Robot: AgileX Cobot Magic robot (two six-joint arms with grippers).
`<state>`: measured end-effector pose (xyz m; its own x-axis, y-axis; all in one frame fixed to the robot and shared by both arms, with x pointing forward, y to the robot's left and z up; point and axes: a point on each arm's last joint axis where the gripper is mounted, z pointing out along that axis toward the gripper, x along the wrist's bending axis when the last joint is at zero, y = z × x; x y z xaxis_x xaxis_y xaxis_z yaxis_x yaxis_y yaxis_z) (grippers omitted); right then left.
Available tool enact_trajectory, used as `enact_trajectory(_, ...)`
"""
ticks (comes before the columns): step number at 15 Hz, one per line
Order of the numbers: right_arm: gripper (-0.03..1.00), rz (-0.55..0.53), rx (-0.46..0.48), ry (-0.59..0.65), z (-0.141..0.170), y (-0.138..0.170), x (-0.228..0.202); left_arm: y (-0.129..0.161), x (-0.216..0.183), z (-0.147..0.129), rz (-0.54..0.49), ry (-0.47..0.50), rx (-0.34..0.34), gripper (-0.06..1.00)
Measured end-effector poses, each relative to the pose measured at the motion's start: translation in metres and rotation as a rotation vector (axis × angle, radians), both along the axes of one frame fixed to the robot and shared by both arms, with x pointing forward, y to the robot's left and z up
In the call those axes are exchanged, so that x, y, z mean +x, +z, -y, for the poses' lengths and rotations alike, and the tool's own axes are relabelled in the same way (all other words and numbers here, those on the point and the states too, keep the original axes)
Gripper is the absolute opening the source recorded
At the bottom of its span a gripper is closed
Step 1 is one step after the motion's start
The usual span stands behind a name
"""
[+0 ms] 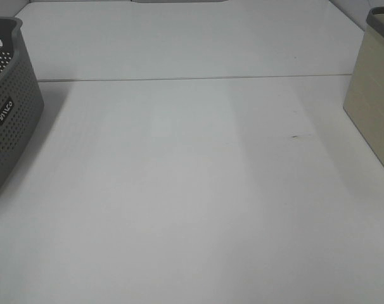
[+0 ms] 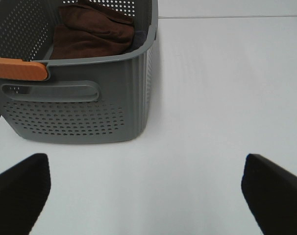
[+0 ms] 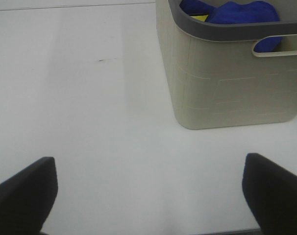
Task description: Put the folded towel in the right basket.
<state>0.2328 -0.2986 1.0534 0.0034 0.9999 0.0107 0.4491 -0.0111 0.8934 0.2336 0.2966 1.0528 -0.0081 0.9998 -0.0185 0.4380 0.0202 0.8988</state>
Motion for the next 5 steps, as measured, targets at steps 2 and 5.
enact_trajectory(2, 0.97, 0.000, 0.000, 0.000, 0.0000, 0.0000, 0.0000, 0.0000, 0.0000, 0.0000, 0.000, 0.000, 0.000, 0.99)
enact_trajectory(5, 0.97, 0.000, 0.000, 0.000, 0.0000, 0.0000, 0.0000, 0.0000, 0.0000, 0.0000, 0.000, 0.000, 0.000, 0.99)
